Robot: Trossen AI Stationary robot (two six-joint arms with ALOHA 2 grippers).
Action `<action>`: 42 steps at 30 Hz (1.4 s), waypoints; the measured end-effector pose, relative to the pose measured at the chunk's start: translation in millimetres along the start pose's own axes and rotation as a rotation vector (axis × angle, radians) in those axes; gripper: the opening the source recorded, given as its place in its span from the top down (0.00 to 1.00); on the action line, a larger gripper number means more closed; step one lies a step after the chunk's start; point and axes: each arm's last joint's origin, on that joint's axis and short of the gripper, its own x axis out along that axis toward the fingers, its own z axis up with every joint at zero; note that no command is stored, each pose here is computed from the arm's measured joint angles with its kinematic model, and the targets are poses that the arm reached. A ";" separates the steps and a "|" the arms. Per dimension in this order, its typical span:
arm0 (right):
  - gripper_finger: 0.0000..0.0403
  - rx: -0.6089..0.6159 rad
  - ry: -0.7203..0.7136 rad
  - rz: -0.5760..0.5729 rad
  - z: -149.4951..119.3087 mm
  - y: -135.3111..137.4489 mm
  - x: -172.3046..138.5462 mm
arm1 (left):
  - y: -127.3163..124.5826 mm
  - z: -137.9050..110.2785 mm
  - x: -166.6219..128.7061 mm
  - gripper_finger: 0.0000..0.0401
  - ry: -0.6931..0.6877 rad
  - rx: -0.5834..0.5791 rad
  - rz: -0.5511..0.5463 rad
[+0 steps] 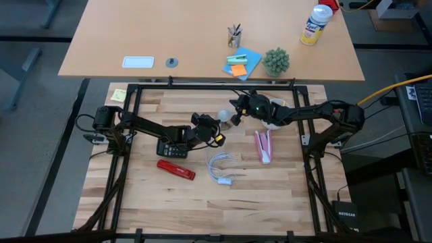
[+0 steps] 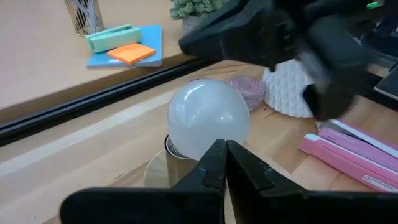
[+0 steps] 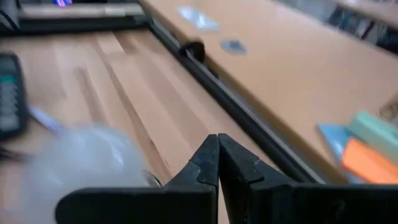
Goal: Screw lightbulb
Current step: Insert the white lightbulb into the golden lamp
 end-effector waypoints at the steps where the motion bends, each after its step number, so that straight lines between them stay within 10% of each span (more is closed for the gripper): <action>1: 0.98 0.003 0.028 0.000 -3.0 -4.5 1.1 | -0.1 -0.1 -0.1 1.00 0.001 0.001 -0.002; 11: 0.98 0.142 0.166 0.178 -41.2 -42.1 25.6 | -4.6 -4.7 -3.7 1.00 0.053 0.027 -0.079; 42: 0.98 0.150 0.187 0.433 -71.6 -9.3 68.8 | -15.1 -38.8 -5.3 1.00 0.169 0.052 -0.103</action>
